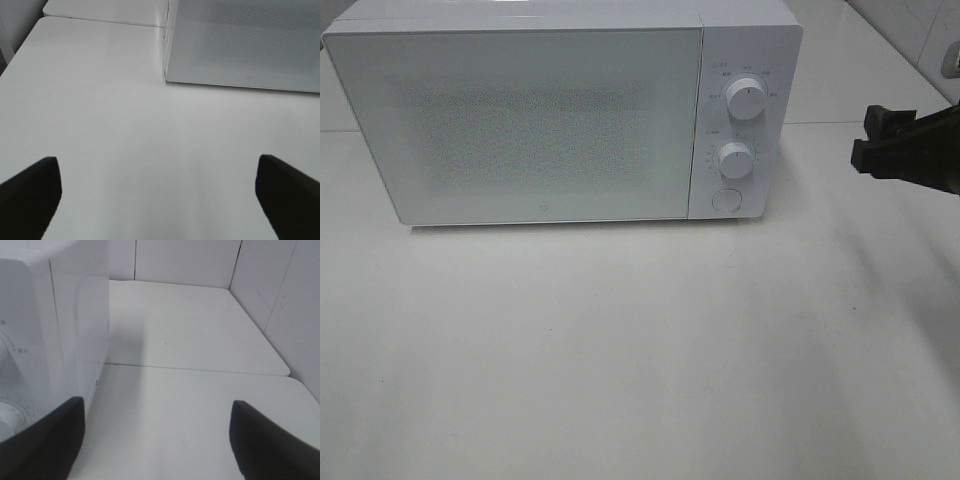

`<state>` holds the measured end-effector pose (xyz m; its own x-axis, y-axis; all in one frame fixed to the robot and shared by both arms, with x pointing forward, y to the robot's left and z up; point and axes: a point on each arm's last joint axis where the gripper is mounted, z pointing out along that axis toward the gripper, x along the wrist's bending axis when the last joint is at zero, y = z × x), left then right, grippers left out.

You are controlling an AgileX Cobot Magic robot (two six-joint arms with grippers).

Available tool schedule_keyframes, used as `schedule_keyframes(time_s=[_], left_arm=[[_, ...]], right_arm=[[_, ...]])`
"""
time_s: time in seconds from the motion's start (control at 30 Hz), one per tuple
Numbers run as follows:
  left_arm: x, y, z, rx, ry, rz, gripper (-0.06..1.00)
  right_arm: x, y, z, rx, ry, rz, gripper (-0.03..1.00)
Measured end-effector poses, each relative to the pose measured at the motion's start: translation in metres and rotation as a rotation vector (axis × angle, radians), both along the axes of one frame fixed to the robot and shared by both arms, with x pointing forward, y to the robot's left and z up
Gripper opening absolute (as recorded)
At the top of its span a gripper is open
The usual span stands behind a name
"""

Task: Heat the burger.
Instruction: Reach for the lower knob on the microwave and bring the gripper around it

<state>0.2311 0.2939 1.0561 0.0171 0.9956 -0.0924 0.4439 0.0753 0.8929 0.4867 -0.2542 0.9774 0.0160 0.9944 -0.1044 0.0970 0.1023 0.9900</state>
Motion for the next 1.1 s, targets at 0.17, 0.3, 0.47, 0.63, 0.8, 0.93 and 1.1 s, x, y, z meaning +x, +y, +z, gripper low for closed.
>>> schedule_keyframes(time_s=[0.17,0.3,0.47,0.63,0.8,0.93,1.1], left_arm=[[0.0,0.0,0.0,0.0,0.0,0.0,0.97],[0.0,0.0,0.0,0.0,0.0,0.0,0.97],[0.0,0.0,0.0,0.0,0.0,0.0,0.97],[0.0,0.0,0.0,0.0,0.0,0.0,0.97],[0.0,0.0,0.0,0.0,0.0,0.0,0.97],[0.0,0.0,0.0,0.0,0.0,0.0,0.97],[0.0,0.0,0.0,0.0,0.0,0.0,0.97]], right_arm=[[-0.003,0.016,-0.009,-0.017,-0.014,-0.002,0.77],[-0.006,0.037,-0.018,-0.024,-0.034,0.032,0.77],[-0.012,0.054,-0.027,-0.028,-0.029,0.057,0.77],[-0.019,0.069,-0.035,-0.027,-0.016,0.069,0.77],[-0.027,0.09,-0.046,-0.021,0.025,0.08,0.77],[-0.025,0.099,-0.047,-0.006,0.023,0.08,0.77],[-0.016,0.113,-0.051,0.006,0.022,0.074,0.77]])
